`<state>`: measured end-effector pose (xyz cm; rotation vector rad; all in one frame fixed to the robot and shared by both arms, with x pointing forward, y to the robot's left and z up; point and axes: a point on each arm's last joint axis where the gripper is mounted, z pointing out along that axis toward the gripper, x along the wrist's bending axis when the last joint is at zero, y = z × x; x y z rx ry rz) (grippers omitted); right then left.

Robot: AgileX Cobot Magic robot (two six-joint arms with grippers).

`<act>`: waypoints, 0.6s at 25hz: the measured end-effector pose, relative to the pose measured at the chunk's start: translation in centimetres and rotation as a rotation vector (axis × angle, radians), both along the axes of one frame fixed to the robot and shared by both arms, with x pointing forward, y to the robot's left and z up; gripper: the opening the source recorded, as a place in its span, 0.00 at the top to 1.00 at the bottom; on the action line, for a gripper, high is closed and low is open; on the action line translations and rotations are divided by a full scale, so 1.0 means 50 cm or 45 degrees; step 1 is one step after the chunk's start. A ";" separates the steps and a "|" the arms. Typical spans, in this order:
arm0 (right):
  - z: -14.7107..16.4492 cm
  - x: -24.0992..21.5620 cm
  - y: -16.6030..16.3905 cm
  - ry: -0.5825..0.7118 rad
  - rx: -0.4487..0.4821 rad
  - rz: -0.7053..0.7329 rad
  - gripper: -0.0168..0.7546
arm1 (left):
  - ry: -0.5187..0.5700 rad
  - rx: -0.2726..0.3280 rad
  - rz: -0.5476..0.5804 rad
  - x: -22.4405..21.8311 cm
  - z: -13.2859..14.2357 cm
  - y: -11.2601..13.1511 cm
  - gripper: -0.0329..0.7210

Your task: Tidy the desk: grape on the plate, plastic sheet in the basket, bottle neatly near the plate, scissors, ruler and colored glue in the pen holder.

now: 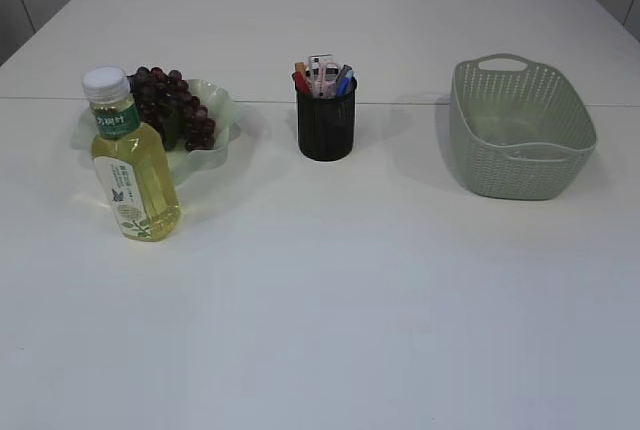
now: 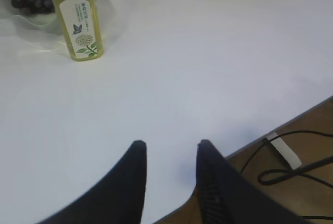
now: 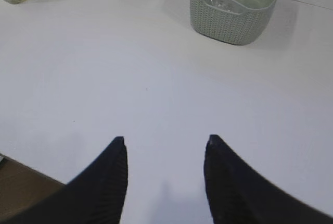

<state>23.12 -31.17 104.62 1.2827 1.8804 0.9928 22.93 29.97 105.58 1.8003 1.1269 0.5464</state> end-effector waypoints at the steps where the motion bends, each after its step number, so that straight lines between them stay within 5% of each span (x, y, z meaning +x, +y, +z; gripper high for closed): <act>1: 0.000 0.000 0.000 0.000 0.000 -0.026 0.48 | 0.000 -0.001 0.031 0.000 0.000 -0.001 0.64; 7: 0.000 -0.004 0.003 0.000 0.000 -0.231 0.48 | -0.002 -0.002 0.222 0.001 0.000 -0.003 0.64; 15: 0.000 -0.004 0.004 0.001 0.003 -0.258 0.48 | -0.001 -0.006 0.345 0.001 0.000 -0.006 0.64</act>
